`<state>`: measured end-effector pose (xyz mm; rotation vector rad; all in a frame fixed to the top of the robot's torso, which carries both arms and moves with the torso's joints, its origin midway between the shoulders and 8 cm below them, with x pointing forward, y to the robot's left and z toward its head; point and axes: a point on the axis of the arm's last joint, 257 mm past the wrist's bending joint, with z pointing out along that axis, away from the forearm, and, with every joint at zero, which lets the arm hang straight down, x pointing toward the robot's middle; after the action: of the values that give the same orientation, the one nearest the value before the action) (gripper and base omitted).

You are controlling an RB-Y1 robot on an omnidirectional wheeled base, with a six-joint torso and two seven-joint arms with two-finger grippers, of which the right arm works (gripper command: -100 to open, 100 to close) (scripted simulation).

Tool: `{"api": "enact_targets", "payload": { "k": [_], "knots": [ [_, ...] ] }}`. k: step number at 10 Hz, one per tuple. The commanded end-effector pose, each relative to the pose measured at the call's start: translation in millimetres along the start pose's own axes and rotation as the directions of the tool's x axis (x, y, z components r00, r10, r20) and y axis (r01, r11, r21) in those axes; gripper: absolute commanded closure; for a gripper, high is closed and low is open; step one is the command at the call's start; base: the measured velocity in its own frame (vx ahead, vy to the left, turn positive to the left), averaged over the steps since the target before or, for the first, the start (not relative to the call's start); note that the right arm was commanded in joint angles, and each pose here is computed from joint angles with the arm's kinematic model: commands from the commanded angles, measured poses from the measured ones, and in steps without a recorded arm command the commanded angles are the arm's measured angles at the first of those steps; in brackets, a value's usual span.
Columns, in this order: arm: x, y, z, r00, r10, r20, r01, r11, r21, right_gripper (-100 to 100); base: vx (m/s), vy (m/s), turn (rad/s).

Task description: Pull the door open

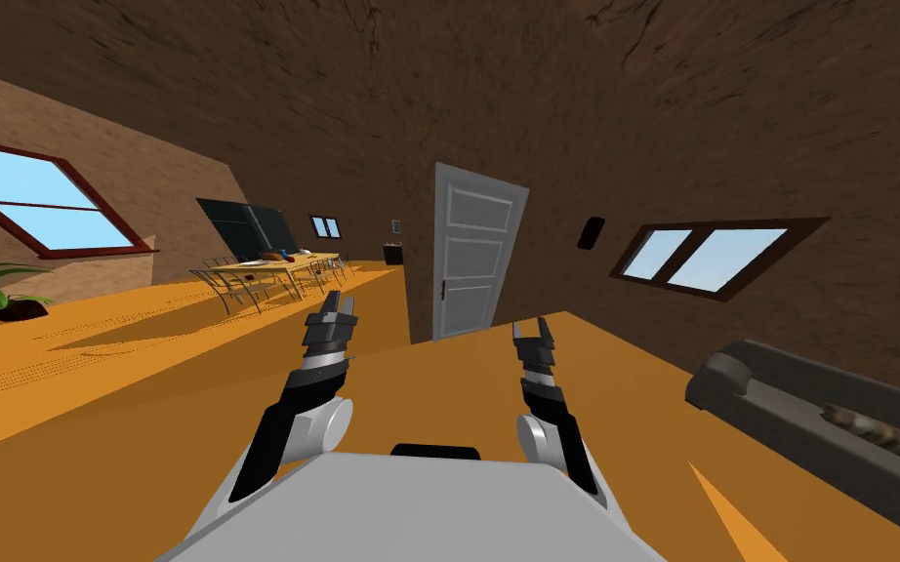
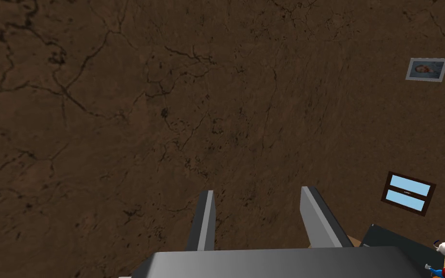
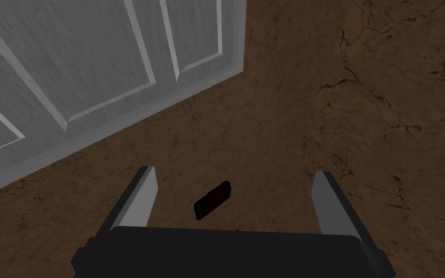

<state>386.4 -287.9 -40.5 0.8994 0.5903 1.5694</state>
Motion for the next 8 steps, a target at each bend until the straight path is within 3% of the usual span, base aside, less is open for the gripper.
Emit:
{"api": "enact_targets", "payload": {
  "k": [1, 5, 8],
  "knots": [
    [-4.7, -7.5, -2.9, 0.999, 0.041, 0.009, -0.041, 0.999, 0.012, -100, 0.085, -0.004, 0.128],
    [-14.1, -30.8, -9.0, 0.990, 0.136, 0.035, -0.137, 0.990, 0.042, -100, 0.094, -0.003, 0.126],
    [-22.1, -49.4, -14.7, 0.976, 0.211, 0.062, -0.214, 0.975, 0.062, -100, 0.102, -0.005, 0.139]
  ]
}}
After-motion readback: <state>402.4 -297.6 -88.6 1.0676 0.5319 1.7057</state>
